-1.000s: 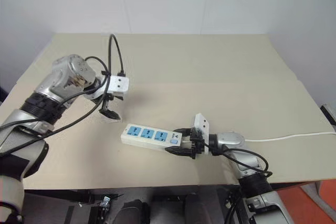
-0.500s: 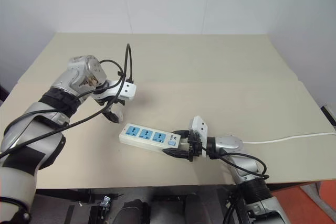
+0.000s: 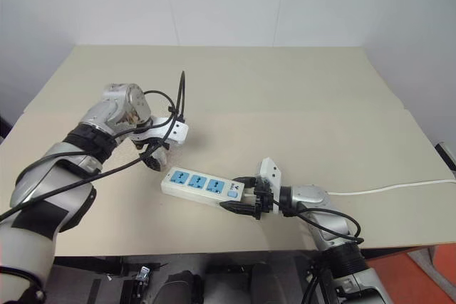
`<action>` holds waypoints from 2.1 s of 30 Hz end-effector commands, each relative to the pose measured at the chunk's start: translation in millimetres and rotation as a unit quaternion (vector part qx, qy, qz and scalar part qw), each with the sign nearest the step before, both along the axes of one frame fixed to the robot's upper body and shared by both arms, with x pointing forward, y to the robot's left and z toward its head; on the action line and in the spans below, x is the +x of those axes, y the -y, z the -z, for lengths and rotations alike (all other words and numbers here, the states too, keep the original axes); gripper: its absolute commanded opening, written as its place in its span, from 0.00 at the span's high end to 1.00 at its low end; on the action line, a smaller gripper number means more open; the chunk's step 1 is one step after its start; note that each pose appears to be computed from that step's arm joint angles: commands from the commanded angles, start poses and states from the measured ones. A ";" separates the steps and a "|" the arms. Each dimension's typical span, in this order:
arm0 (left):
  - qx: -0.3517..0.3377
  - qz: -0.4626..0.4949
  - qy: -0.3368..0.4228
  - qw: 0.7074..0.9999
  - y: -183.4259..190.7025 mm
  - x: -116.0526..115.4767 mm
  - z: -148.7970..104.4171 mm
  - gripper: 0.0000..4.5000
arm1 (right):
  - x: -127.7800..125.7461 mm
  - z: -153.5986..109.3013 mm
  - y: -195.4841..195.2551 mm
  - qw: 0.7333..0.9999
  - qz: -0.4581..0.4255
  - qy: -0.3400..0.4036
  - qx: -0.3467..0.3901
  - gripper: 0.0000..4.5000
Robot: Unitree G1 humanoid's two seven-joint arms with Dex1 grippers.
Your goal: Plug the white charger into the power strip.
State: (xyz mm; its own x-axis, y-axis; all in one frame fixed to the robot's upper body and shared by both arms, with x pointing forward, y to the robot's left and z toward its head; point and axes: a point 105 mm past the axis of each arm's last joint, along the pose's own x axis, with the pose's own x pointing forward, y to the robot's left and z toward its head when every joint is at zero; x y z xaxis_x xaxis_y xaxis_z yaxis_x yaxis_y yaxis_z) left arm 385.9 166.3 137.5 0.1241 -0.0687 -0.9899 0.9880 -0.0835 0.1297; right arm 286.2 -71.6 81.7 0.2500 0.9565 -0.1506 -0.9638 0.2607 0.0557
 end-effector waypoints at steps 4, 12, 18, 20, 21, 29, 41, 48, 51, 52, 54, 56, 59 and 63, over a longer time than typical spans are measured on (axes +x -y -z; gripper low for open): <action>0.007 0.005 0.005 1.000 1.9 0.9 -0.9 0.61 | -6.0 5.1 -6.6 1.000 -0.009 -0.007 -0.007 0.24; -0.035 0.006 0.030 0.999 13.7 6.1 -9.8 0.77 | -6.0 6.1 -6.6 1.000 -0.011 -0.008 -0.009 0.24; -0.216 -0.001 0.066 0.974 39.2 7.1 -61.8 0.77 | -6.9 6.2 -4.7 1.000 -0.014 -0.009 -0.012 0.24; -0.298 -0.008 0.073 0.952 47.2 5.0 -83.0 0.77 | -7.5 6.0 -4.2 1.000 -0.018 -0.008 -0.012 0.24; -0.341 -0.009 0.075 0.937 51.0 3.5 -93.0 0.77 | -7.8 6.1 -3.9 1.000 -0.020 -0.009 -0.012 0.24; -0.670 -0.070 0.056 0.737 46.4 -14.6 -128.3 0.77 | -6.9 9.1 -2.2 0.999 -0.027 -0.007 -0.021 0.24; -0.756 -0.013 0.053 0.653 52.9 -59.0 -56.7 0.77 | -8.3 11.1 -4.3 0.999 -0.038 -0.010 -0.021 0.24; -0.723 0.034 -0.059 0.687 62.0 -66.8 -30.5 0.77 | -9.9 11.9 -3.0 0.999 -0.038 -0.012 -0.024 0.24; -0.732 0.030 -0.111 0.672 64.0 -64.7 -30.4 0.77 | -10.4 12.0 -2.1 0.999 -0.038 -0.013 -0.024 0.24; -0.726 0.027 -0.121 0.676 64.8 -63.1 -27.9 0.77 | -10.6 12.1 -1.9 0.999 -0.038 -0.013 -0.024 0.24; -0.716 0.025 -0.122 0.687 67.4 -58.9 -22.5 0.77 | -10.7 12.6 -1.6 0.999 -0.037 -0.013 -0.026 0.24; -0.715 0.020 -0.134 0.685 68.4 -57.6 -20.7 0.77 | -10.7 13.0 -2.1 0.999 -0.037 -0.013 -0.026 0.24; -0.723 0.005 -0.163 0.671 69.6 -56.7 -19.9 0.77 | -10.9 13.3 -2.6 0.999 -0.037 -0.011 -0.028 0.24; -0.732 -0.008 -0.205 0.650 71.4 -59.0 -20.8 0.77 | -11.7 14.0 -1.9 0.999 -0.037 -0.013 -0.029 0.24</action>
